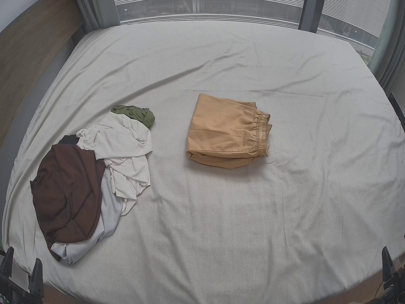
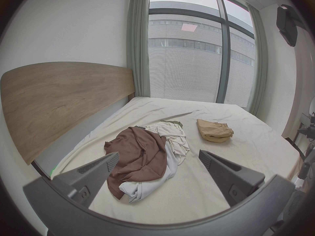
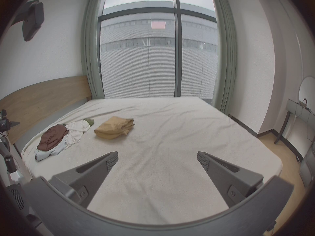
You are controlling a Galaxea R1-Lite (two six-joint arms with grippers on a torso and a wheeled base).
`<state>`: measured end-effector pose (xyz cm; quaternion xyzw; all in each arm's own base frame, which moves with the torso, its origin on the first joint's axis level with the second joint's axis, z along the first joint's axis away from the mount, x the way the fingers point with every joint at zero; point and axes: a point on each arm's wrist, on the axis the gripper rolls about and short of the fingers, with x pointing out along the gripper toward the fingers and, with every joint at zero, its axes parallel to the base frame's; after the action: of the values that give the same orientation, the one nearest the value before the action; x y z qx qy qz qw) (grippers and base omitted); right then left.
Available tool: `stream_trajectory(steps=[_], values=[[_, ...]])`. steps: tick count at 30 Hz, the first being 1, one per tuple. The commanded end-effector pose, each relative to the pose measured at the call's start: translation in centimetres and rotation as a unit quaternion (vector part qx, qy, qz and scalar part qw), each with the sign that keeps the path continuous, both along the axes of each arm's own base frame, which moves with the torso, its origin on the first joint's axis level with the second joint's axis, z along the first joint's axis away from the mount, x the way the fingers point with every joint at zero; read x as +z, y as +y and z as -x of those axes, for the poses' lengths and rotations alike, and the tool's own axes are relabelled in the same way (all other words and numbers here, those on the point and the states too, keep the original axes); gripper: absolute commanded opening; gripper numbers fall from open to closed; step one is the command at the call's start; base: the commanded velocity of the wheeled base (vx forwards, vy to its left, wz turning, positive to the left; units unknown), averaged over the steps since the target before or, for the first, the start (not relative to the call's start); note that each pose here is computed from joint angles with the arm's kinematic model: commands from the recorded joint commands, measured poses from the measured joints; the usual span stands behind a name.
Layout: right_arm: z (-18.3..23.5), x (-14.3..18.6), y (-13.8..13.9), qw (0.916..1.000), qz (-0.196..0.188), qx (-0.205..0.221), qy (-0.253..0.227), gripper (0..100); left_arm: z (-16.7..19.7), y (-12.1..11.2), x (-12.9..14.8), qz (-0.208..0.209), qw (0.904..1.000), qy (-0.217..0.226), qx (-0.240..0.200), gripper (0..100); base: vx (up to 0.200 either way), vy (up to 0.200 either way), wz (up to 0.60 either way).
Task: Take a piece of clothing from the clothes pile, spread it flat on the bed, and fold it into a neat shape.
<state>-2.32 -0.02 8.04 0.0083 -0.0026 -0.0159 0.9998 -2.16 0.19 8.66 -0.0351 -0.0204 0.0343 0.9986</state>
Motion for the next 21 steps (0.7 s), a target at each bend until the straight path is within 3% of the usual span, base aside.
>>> stream_trajectory(steps=[1,10,16,21], values=[[-0.12,-0.48,0.02,0.9999,0.004,0.004,0.009,100,0.13,-0.05,-0.63,-0.003,1.0000,-0.004,-0.002,100,0.000,0.000,0.00],[-0.11,-0.49,0.05,0.9998,0.010,0.014,0.008,100,0.16,-0.11,-0.78,-0.025,0.9996,0.008,-0.011,100,0.000,0.000,0.00],[-0.12,-0.48,0.09,0.9997,0.010,0.021,0.009,100,-0.03,-0.20,-1.06,-0.035,0.9979,0.032,-0.044,100,0.000,0.000,0.00],[-0.12,-0.47,0.11,0.9996,0.011,0.023,0.008,100,0.12,-0.20,-1.12,-0.030,0.9987,0.020,-0.036,100,0.000,0.000,0.00]])
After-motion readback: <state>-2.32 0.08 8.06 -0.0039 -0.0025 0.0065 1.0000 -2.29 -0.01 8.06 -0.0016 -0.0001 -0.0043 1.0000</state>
